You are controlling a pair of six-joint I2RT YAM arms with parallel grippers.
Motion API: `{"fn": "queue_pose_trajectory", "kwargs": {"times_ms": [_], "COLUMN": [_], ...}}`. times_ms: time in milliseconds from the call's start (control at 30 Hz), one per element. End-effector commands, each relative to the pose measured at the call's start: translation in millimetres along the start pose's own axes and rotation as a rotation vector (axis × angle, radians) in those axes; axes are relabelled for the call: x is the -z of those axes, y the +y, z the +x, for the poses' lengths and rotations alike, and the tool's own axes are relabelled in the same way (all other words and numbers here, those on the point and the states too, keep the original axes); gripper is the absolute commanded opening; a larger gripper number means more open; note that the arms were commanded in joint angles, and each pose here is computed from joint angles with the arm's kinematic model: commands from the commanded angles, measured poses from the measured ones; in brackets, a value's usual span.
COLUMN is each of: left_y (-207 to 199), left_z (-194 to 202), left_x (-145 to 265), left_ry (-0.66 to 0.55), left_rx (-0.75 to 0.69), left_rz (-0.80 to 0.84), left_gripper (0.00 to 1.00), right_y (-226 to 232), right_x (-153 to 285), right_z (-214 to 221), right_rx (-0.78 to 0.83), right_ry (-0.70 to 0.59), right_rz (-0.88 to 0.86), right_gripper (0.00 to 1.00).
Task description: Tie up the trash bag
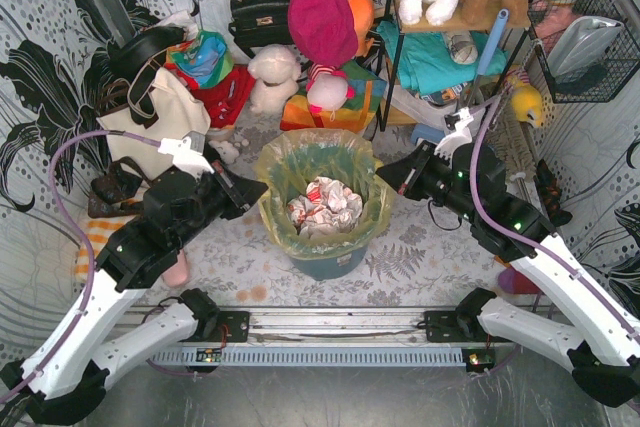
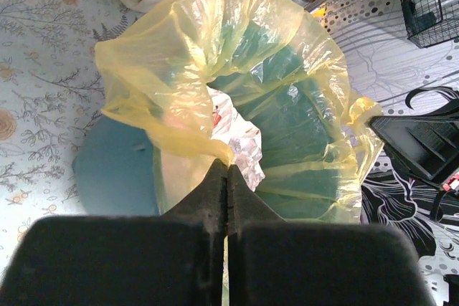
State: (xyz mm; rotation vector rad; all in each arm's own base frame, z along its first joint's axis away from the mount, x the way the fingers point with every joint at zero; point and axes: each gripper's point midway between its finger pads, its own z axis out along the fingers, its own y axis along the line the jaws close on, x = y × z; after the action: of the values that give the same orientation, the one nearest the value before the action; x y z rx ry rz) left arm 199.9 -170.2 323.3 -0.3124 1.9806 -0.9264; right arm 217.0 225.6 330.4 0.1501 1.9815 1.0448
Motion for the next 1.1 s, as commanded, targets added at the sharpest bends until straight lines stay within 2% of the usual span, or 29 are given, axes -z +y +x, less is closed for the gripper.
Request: {"fn": "queue_pose_trajectory", "kwargs": {"times_ms": [0,433,767,933,1067], "left_y": [-38,-69,-13,6,-1], "left_z": [-24,-28,24,39,47], "left_x": [-6,-22,-6,12,19], "left_ry": [-0.055,-0.034,0.115,0.138,0.174], "left_rx": [-0.039,-0.051,-0.059,-0.058,-0.064], "left_rz": [0.119,0.226,0.115,0.103,0.158], "left_gripper": [0.0,0.0,0.0,0.0,0.0], "right_y": [36,57,16,-3,-4], "right_x": [3,-10,-14,-1,4], "right_z": [-22,-23,27,37,37], "right_rx": [0.037,0.071,0.048,0.037,0.031], "right_ry": [-0.052,-0.012,0.143,0.146,0.137], "right_rz": [-0.127,-0.2,-0.122,-0.079,-0.082], "right_gripper": [0.0,0.0,0.0,0.0,0.0]}}
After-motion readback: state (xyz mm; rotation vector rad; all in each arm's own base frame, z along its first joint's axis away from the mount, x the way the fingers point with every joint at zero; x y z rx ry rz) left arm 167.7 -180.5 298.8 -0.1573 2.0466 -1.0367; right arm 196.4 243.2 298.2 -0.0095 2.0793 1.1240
